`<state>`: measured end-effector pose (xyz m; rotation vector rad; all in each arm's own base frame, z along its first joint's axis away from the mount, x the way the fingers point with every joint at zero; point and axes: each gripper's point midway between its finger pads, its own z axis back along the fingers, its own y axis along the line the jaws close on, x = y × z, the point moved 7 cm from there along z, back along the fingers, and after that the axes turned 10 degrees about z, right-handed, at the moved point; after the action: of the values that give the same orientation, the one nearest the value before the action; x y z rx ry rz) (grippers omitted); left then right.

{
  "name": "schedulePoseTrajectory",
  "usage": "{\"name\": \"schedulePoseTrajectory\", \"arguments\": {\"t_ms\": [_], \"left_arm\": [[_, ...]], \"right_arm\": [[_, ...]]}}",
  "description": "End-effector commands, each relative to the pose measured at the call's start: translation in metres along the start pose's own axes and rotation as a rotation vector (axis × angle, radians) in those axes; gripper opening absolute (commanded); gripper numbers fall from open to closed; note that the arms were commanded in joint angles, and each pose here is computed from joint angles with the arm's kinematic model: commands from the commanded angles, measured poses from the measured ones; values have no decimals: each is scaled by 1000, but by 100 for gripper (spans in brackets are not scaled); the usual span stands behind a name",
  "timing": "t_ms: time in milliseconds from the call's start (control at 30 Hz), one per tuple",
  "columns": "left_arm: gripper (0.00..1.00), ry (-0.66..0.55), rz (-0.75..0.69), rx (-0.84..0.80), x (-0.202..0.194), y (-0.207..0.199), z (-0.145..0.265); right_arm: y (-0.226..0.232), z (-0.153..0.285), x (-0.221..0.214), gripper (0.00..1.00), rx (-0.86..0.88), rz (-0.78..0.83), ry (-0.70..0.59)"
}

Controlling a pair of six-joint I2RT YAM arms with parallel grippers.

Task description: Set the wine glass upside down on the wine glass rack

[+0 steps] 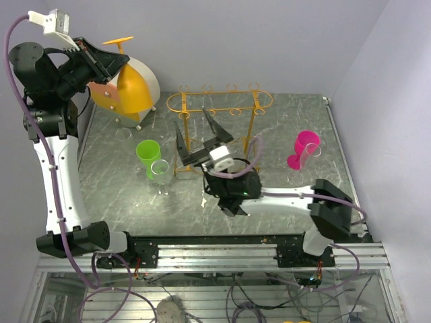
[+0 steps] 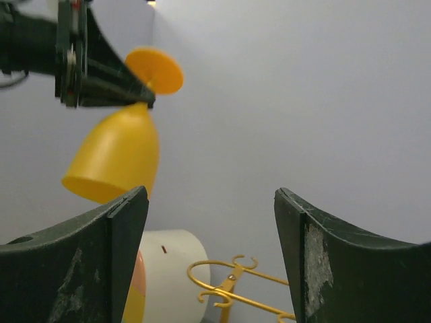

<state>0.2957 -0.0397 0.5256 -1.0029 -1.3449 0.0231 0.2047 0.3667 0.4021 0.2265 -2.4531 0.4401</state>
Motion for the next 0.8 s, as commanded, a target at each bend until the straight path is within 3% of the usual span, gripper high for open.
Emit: {"name": "schedulePoseTrajectory", "arguments": {"t_ms": [0,133,267,367,667,767], "left_arm": [[7,-74,-287,160,18,21,2],[7,-164,-440,160,21,43,-12],[7,-99,-587,165,-10,70,-53],[7,-131,-704,104,-25,78,-76],[7,-116,-788,48,-44,131,-136],[7,-93,-748,10,-57,147,-150]], "right_arm": [[-51,7,51,75,-107,-62,-76],[-75,19,70,76,-69,-84,-46],[-91,25,79,76,-41,-116,-8],[-99,29,83,76,-26,-143,12],[-116,44,81,77,-27,-153,84],[-122,50,77,77,-48,-132,108]]}}
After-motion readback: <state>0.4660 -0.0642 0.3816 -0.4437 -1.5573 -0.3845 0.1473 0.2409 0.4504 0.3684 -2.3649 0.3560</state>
